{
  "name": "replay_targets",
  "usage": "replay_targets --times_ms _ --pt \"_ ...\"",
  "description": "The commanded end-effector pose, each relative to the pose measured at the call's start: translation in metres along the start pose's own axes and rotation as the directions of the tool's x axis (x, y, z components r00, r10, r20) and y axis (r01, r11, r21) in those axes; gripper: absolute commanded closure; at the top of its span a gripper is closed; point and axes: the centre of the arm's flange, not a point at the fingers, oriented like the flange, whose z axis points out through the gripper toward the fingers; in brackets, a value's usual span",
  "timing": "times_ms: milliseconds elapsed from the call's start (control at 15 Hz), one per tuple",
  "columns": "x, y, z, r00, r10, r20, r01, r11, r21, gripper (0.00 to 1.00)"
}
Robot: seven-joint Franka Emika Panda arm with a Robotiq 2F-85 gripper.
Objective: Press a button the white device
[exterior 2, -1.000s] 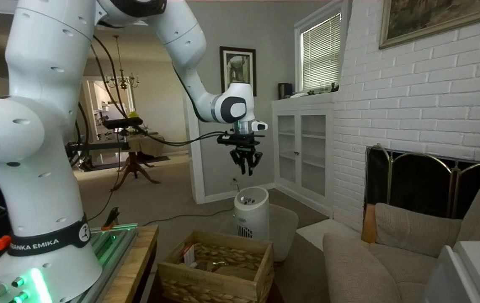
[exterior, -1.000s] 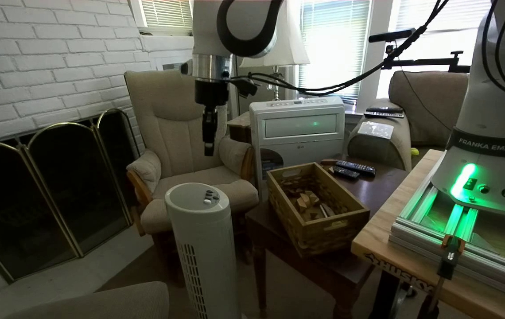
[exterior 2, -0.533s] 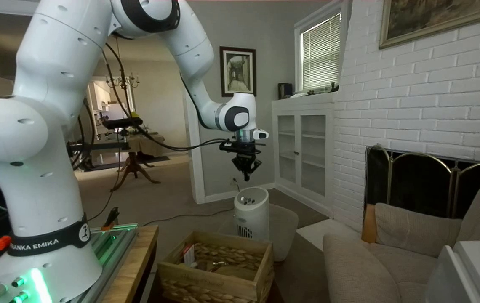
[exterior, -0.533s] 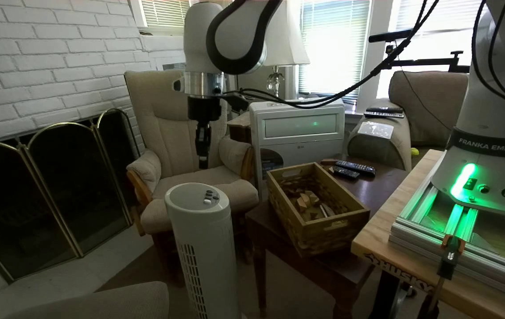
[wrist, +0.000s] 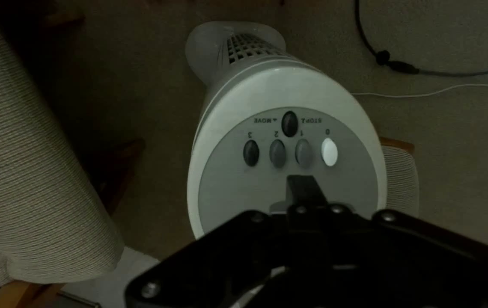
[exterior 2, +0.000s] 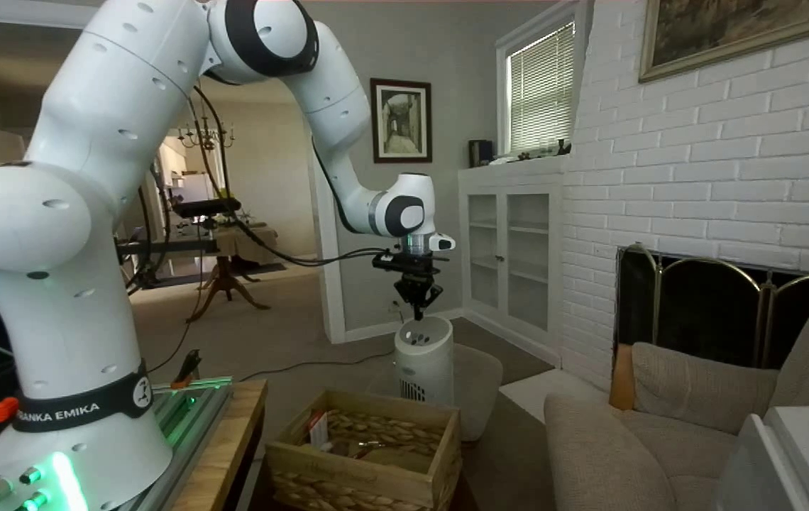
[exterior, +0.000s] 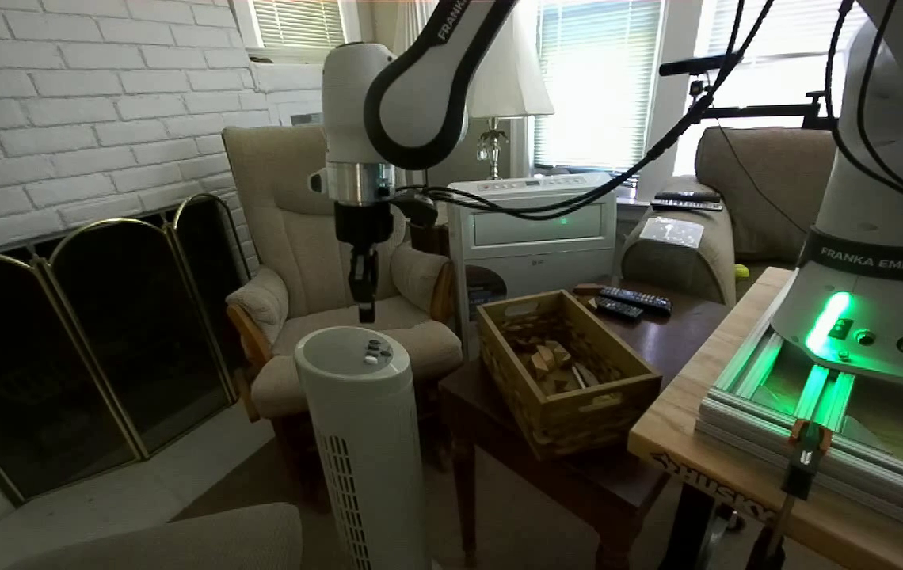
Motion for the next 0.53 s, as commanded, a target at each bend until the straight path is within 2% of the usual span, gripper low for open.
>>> replay_targets --times_ms 0,467 --pt "0.011 -0.002 0.021 1.0 0.026 0.018 -0.025 0.999 -0.036 1.0" --pt "0.012 -0.004 0.032 0.999 0.032 0.03 -0.031 0.999 -0.037 1.0"
